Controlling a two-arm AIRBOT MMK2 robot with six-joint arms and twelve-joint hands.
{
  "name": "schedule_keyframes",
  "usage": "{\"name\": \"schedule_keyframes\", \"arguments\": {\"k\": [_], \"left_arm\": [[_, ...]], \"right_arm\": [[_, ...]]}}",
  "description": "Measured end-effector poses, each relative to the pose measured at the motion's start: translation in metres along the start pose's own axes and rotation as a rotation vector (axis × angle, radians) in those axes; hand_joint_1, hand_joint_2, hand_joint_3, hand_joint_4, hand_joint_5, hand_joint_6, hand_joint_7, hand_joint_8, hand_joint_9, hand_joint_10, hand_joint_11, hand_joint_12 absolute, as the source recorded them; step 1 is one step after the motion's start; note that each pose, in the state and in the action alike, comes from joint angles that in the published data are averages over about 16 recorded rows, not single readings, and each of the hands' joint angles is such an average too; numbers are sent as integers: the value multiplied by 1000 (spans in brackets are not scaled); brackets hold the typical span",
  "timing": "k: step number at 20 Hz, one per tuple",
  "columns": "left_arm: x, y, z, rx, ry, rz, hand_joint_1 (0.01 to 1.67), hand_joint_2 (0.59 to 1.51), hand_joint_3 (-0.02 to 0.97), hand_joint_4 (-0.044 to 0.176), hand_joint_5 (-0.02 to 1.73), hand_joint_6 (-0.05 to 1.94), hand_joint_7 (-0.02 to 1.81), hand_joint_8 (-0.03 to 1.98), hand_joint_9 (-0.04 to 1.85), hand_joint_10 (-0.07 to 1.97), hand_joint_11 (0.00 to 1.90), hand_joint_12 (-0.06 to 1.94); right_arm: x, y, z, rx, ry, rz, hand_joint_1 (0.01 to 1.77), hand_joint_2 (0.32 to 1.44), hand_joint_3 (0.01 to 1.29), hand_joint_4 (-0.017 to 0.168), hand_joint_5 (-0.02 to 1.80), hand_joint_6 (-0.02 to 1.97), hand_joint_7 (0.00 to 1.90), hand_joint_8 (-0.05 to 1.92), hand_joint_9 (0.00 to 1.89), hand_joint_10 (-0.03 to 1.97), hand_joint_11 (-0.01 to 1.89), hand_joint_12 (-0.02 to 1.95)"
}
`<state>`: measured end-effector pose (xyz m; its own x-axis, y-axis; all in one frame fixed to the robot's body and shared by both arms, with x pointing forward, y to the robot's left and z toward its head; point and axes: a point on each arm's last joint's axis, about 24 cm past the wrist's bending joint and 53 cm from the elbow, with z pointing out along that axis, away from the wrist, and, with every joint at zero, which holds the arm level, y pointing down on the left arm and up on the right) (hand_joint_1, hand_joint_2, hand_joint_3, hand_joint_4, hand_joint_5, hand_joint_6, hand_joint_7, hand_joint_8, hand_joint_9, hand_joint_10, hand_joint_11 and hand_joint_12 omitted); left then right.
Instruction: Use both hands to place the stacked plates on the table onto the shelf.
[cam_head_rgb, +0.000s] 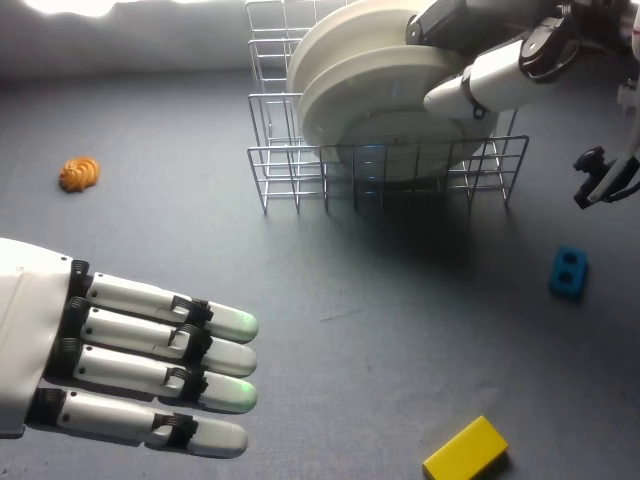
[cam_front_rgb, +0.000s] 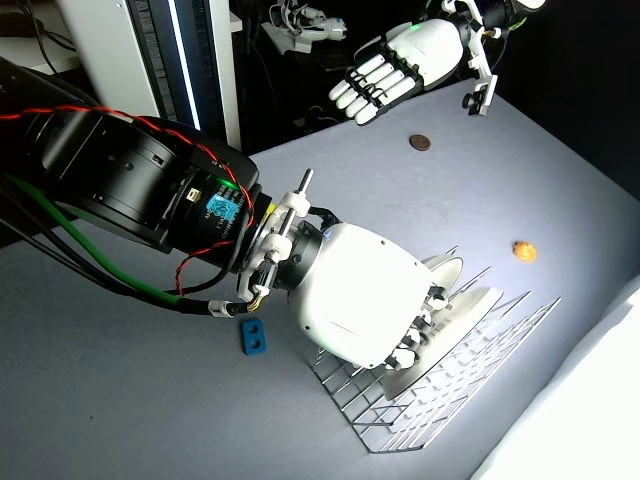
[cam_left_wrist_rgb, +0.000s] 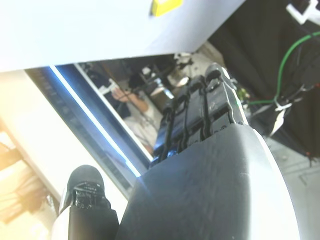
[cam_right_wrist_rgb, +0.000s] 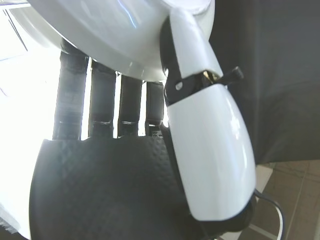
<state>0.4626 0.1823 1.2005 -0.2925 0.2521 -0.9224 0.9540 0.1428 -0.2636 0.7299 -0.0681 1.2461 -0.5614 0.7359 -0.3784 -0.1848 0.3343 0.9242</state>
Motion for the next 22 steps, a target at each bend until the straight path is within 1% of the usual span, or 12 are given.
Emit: {"name": "schedule_keyframes", "arguments": {"k": [3, 6, 9, 11, 12, 15, 17, 20, 22], "left_arm": [[0, 1, 0, -2, 1, 4, 14, 1112, 12, -2, 28, 5, 20, -3, 20, 13, 14, 6], [0, 1, -1, -4, 1, 6, 14, 1112, 12, -2, 28, 5, 21, -3, 20, 13, 14, 6], [0, 1, 0, -4, 0, 9, 14, 1112, 12, -2, 31, 5, 22, -3, 20, 13, 14, 6], [-1, 0, 0, -2, -3, 10, 14, 1112, 12, -2, 35, 5, 25, -2, 20, 13, 14, 6], [-1, 0, 1, -1, -4, 10, 14, 1112, 12, -2, 39, 5, 28, 0, 21, 13, 14, 7], [-2, -1, 2, 1, -8, 10, 13, 1114, 12, -2, 50, 5, 39, 5, 26, 13, 15, 7], [-3, -1, 2, 0, -10, 11, 13, 1122, 12, -2, 67, 5, 56, 8, 34, 13, 18, 18], [-4, -1, 2, 0, -12, 12, 16, 1143, 13, -2, 132, 11, 129, 20, 95, 25, 23, 152], [-4, -1, 2, -1, -13, 14, 26, 1163, 13, -2, 205, 38, 210, 98, 163, 129, 55, 329]], "right_arm": [[-3, 6, -1, -11, -4, 2, 1230, 1082, 12, -4, 760, 719, 923, 469, 881, 509, 632, 1258], [-7, 17, -3, -31, -11, 0, 1191, 1074, 12, -3, 748, 532, 919, 277, 871, 340, 580, 1258], [-13, 34, -7, -64, -21, -16, 1159, 1057, 12, -3, 742, 323, 919, 102, 856, 288, 538, 1255], [-16, 48, -13, -92, -28, -40, 1139, 1044, 12, -3, 741, 195, 920, 64, 843, 261, 512, 1261], [-18, 55, -16, -107, -32, -57, 1127, 1042, 12, -3, 742, 163, 916, 57, 836, 249, 498, 1264], [-21, 76, -30, -154, -47, -118, 1078, 1044, 12, -3, 745, 148, 898, 39, 811, 227, 455, 1272], [-20, 87, -41, -178, -54, -164, 1025, 1047, 12, -3, 745, 133, 885, 35, 796, 213, 424, 1279], [-13, 94, -59, -198, -55, -241, 909, 1059, 12, -3, 753, 110, 875, 33, 782, 206, 386, 1303], [-6, 95, -72, -202, -53, -288, 821, 1070, 12, -3, 773, 115, 888, 59, 779, 278, 387, 1333]]}}
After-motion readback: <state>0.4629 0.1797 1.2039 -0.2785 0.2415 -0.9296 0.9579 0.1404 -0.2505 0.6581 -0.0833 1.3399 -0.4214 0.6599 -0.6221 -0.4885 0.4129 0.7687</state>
